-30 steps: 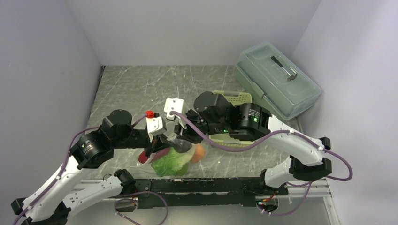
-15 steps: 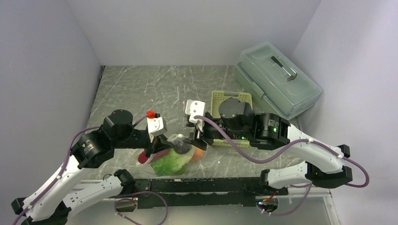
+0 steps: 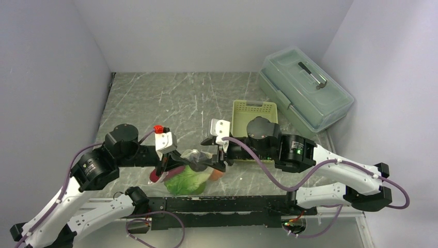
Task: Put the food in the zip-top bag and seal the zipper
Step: Zip the zipper food storage bag at the center of the board.
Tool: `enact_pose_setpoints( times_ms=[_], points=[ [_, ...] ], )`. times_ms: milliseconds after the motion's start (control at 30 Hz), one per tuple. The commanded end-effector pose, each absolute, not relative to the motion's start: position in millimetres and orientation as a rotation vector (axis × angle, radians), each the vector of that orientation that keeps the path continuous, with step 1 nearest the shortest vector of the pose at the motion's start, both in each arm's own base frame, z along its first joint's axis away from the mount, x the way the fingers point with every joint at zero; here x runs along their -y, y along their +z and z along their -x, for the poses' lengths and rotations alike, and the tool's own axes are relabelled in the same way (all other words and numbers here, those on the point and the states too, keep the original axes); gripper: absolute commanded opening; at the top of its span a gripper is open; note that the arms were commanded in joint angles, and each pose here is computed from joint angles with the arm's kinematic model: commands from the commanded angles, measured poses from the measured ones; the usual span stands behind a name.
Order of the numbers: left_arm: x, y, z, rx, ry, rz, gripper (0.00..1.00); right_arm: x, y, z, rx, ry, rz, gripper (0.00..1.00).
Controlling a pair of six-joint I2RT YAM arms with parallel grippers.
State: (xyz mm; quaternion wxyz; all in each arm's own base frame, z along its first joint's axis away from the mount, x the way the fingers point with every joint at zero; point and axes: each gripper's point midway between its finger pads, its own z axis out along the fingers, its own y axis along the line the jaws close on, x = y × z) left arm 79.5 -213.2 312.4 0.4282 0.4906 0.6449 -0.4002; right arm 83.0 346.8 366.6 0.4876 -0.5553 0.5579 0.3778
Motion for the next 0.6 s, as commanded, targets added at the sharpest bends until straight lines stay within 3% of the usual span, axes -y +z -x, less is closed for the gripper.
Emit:
enact_pose_setpoints(
  times_ms=[0,567],
  points=[
    [219,342,-76,-1.478,-1.049,-1.200,0.00,-356,396,-79,-1.234,0.994,1.281,0.60],
    [219,354,-74,-1.429,-1.058,-1.175,0.00,-371,383,-73,-1.231,1.041,1.328,0.49]
  ],
)
